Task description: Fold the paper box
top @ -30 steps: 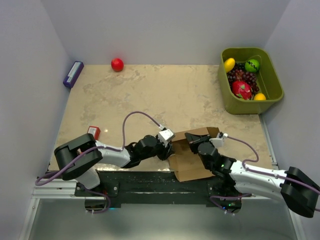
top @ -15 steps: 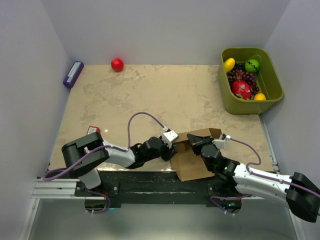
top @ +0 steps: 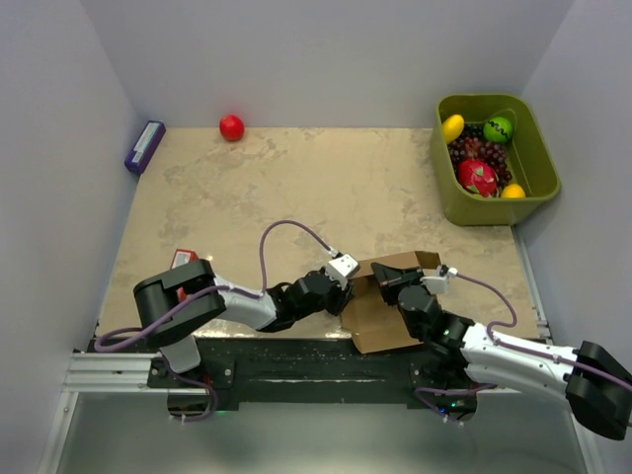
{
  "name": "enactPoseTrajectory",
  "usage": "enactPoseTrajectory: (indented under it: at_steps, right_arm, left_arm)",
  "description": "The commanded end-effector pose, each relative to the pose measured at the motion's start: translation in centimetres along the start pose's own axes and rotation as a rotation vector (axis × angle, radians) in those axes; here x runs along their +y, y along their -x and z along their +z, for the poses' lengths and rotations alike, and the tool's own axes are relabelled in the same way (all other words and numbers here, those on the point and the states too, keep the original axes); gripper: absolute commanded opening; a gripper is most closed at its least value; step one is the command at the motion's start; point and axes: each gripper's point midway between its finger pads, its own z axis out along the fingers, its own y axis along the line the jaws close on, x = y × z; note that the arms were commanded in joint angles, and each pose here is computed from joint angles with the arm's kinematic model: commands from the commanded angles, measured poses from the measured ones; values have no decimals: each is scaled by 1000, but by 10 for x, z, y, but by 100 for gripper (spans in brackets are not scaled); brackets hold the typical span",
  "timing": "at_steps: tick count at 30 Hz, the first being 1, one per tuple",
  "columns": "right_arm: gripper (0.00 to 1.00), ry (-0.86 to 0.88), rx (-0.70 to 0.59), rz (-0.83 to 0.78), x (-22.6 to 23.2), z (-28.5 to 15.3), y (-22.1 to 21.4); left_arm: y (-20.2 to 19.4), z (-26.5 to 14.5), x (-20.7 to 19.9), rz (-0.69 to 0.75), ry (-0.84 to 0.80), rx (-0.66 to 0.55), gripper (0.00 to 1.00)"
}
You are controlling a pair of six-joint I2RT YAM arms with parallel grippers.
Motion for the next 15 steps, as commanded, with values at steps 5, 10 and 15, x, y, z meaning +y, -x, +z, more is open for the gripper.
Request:
enactPoseTrajectory:
  at_steps: [5,10,15]
  right_arm:
    - [0,-54,3,-65,-21,-1,0]
    - [0,-65,4,-60,-24,0,0]
    - [0,-81,6,-65,-27,0,-2]
  left_arm:
    - [18,14,12,-97,127,-56,28]
    - [23,12,20,-112,183,-89,28]
    - [29,11,23,-121,196,-123,27]
